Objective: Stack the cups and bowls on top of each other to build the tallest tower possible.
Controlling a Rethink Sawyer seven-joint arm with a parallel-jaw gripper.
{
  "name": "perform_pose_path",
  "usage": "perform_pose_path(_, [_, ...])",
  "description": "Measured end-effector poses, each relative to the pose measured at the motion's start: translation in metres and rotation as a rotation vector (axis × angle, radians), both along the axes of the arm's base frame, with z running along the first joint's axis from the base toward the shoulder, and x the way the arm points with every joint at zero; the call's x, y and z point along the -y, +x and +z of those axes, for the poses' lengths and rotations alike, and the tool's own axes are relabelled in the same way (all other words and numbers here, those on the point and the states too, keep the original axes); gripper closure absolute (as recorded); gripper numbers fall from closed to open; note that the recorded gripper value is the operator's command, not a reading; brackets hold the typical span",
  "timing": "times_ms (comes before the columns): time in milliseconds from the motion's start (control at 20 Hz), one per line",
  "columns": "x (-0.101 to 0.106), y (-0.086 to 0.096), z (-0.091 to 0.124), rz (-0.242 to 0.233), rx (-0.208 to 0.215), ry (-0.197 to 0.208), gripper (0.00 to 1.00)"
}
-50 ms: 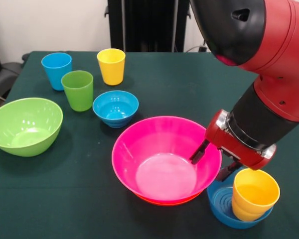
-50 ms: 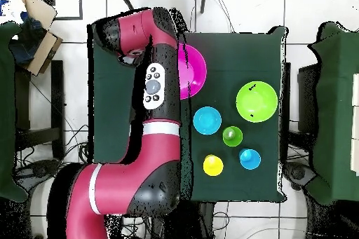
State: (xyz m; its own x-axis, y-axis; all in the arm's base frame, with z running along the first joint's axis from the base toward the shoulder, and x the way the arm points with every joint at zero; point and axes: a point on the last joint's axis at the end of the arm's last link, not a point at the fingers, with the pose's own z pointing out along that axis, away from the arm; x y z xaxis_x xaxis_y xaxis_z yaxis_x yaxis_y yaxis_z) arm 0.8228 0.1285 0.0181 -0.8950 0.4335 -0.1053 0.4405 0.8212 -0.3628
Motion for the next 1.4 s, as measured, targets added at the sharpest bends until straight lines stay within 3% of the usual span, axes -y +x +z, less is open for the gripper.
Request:
perform_pose_path(400, [0.004, 0.003, 0.016, -0.007, 0.012, 0.001, 0.00])
perform_pose_path(700, [0.010, -0.009, 0.021, -0.009, 0.023, 0.023, 0.00])
perform_pose_path(950, [0.016, -0.044, 0.014, -0.017, 0.035, 0.076, 0.00])
perform_pose_path(1200, [0.024, -0.076, 0.012, -0.026, 0.018, 0.091, 0.00])
perform_pose_path(1400, [0.045, -0.107, 0.013, -0.063, -0.001, 0.117, 0.00])
